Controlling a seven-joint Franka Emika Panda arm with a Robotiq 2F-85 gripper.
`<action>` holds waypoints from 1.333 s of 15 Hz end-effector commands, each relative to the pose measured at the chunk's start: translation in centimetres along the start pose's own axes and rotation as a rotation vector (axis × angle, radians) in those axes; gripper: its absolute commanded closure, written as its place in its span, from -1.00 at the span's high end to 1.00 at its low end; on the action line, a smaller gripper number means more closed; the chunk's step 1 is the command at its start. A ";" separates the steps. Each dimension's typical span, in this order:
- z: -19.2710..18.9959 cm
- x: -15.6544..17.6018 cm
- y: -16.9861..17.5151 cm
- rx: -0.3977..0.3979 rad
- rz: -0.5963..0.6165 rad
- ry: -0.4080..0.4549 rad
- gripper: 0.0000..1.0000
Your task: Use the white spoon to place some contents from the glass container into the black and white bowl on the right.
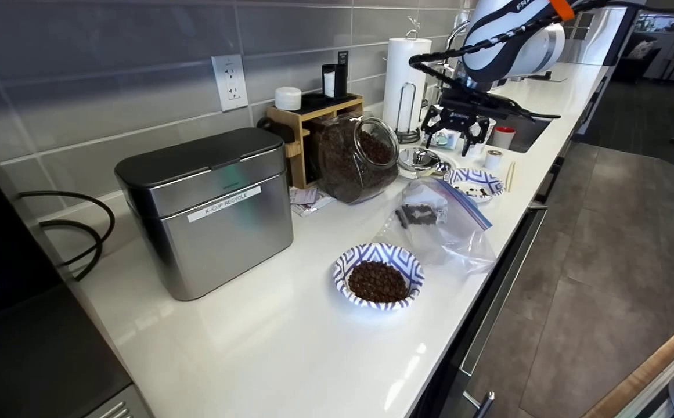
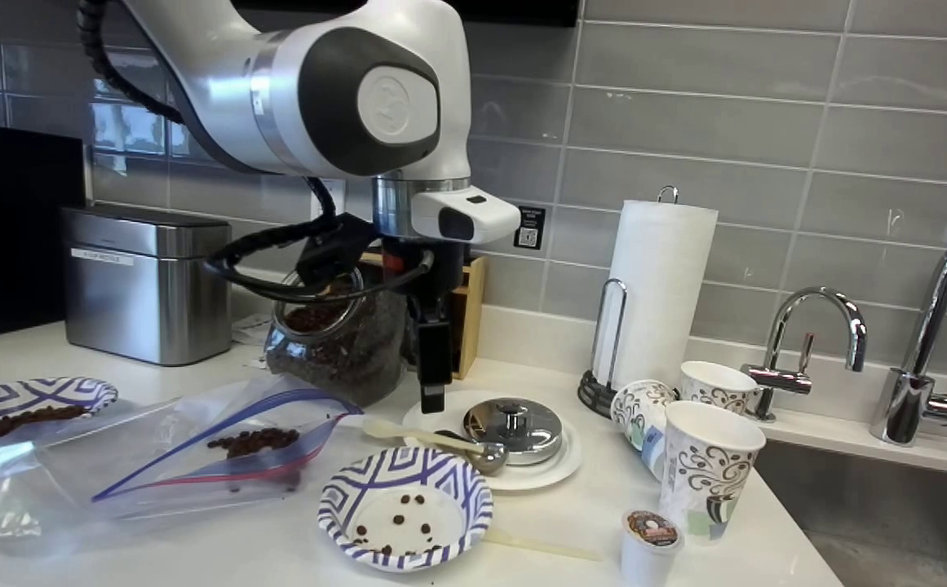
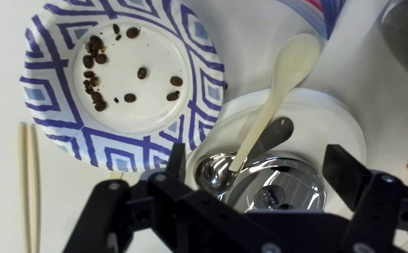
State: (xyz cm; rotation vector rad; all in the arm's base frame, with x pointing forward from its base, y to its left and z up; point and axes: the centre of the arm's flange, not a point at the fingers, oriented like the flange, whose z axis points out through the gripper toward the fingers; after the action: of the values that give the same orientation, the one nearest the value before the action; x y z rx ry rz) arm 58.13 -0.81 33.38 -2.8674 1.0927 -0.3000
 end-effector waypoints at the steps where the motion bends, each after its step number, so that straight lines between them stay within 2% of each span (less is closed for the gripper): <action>1: 1.9 1.3 -2.2 -0.011 0.040 -0.016 1.00; 10: 5.2 1.0 -3.5 -0.026 0.102 -0.048 1.00; 20: 6.4 1.4 -3.3 0.020 0.182 -0.080 1.00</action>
State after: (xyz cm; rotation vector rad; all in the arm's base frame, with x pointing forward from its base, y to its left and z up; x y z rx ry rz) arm 61.91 0.47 28.20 -2.7453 1.2840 -0.1868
